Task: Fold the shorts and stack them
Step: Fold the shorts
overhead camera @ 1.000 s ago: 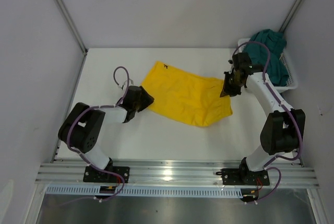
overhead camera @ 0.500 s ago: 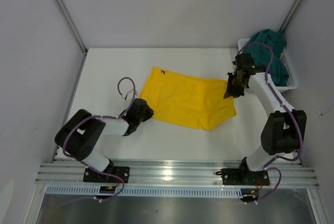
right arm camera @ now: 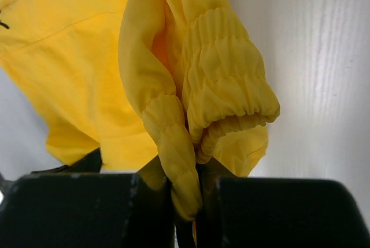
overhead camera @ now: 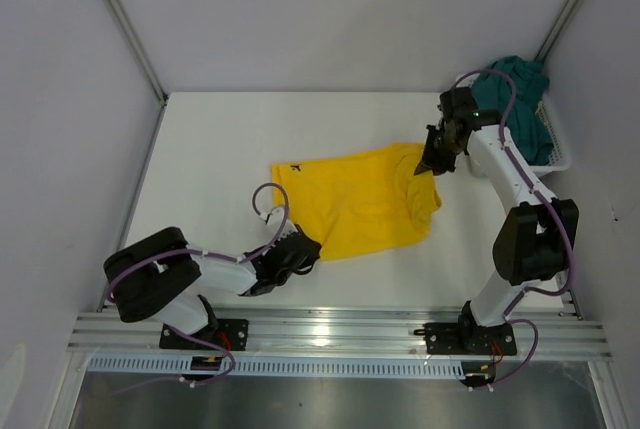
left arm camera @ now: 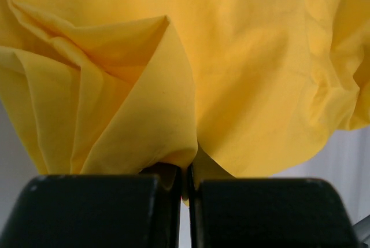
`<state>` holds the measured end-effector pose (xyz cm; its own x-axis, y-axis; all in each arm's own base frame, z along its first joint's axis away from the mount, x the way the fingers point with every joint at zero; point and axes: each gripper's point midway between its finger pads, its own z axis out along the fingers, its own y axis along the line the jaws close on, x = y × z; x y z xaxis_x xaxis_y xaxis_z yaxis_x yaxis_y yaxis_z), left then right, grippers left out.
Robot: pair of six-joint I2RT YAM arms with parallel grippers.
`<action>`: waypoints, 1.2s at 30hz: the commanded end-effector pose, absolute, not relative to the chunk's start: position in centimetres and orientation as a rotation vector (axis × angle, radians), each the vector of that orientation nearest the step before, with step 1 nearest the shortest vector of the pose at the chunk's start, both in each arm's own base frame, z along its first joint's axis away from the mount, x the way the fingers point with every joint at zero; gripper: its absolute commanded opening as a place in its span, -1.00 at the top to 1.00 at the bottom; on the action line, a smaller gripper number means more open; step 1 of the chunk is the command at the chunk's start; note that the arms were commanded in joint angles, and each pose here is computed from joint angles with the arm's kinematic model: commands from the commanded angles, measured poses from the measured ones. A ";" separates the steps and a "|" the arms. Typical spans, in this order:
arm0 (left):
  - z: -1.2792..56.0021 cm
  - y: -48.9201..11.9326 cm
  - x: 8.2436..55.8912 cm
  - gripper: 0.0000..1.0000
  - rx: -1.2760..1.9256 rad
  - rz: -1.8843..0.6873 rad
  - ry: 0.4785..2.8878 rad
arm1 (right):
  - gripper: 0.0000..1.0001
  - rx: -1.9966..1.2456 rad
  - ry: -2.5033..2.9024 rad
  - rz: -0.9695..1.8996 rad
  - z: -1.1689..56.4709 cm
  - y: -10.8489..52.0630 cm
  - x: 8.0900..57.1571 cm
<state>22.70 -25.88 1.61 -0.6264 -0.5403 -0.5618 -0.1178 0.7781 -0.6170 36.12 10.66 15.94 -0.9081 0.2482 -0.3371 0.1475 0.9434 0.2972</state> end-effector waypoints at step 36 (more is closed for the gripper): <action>1.4 -22.2 21.6 1.00 -0.405 -0.525 2.146 | 1.00 0.148 2.856 0.290 21.4 26.1 34.0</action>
